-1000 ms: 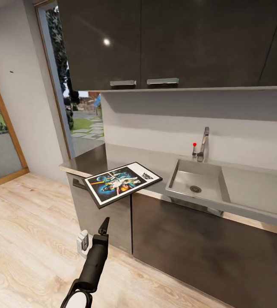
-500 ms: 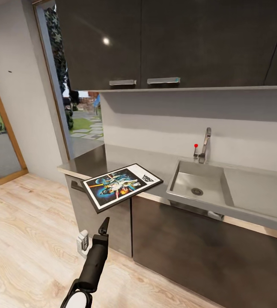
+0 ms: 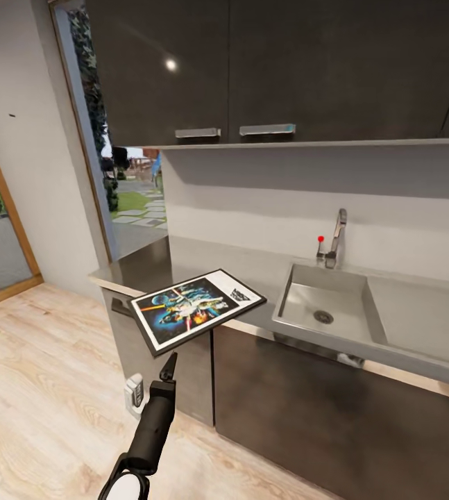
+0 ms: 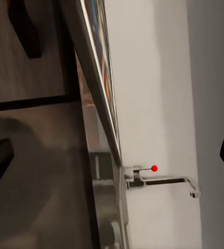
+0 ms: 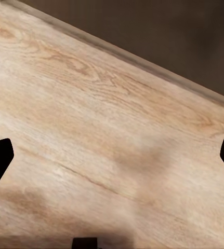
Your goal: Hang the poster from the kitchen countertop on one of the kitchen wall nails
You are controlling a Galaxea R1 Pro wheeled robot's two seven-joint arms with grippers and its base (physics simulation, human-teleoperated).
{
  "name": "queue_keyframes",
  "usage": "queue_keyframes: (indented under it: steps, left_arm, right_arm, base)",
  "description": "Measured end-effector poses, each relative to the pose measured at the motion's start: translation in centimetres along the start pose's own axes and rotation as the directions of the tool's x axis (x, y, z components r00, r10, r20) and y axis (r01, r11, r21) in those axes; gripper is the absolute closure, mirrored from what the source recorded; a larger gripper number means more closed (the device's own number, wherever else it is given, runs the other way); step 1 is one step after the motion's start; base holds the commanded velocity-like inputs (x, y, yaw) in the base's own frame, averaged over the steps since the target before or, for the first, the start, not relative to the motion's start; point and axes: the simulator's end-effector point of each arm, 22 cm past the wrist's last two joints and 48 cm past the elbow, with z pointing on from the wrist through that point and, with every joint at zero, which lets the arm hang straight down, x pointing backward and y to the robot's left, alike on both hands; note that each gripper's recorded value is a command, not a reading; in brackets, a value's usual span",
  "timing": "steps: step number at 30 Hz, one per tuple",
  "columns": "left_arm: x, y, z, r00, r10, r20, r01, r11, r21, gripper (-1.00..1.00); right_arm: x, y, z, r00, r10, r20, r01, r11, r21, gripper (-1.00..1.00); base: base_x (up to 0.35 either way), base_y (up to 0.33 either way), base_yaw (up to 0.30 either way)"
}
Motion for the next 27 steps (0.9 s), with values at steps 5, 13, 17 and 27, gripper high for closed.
queue_keyframes:
  steps: [5, 13, 17, 27]
  left_arm:
    - [-0.02, 0.04, 0.02, 1.000, 0.000, 0.000, 0.000, 1.000, -0.001, -1.00]
    - [-0.06, 0.05, 0.03, 1.000, 0.000, 0.001, 0.000, 1.000, -0.001, -1.00]
    - [-0.06, 0.05, 0.03, 1.000, 0.000, 0.001, 0.000, 1.000, -0.001, -1.00]
    - [-0.08, 0.04, 0.01, 1.000, 0.000, 0.002, 0.000, 1.000, -0.001, -1.00]
  right_arm:
    - [0.01, 0.00, 0.01, 1.000, 0.000, 0.000, 0.000, 1.000, 0.000, -1.00]
    - [0.01, 0.00, 0.02, 1.000, 0.000, -0.001, 0.000, 1.000, 0.000, -1.00]
    - [0.01, -0.01, 0.02, 1.000, 0.000, -0.001, 0.000, 1.000, 0.000, -1.00]
    - [0.01, -0.01, 0.01, 1.000, 0.000, 0.000, 0.000, 1.000, 0.000, -1.00]
  base:
    - [0.081, 0.000, 0.000]
    - [0.021, 0.000, 0.000]
    - [0.005, 0.000, 0.000]
    - [0.139, 0.000, 0.000]
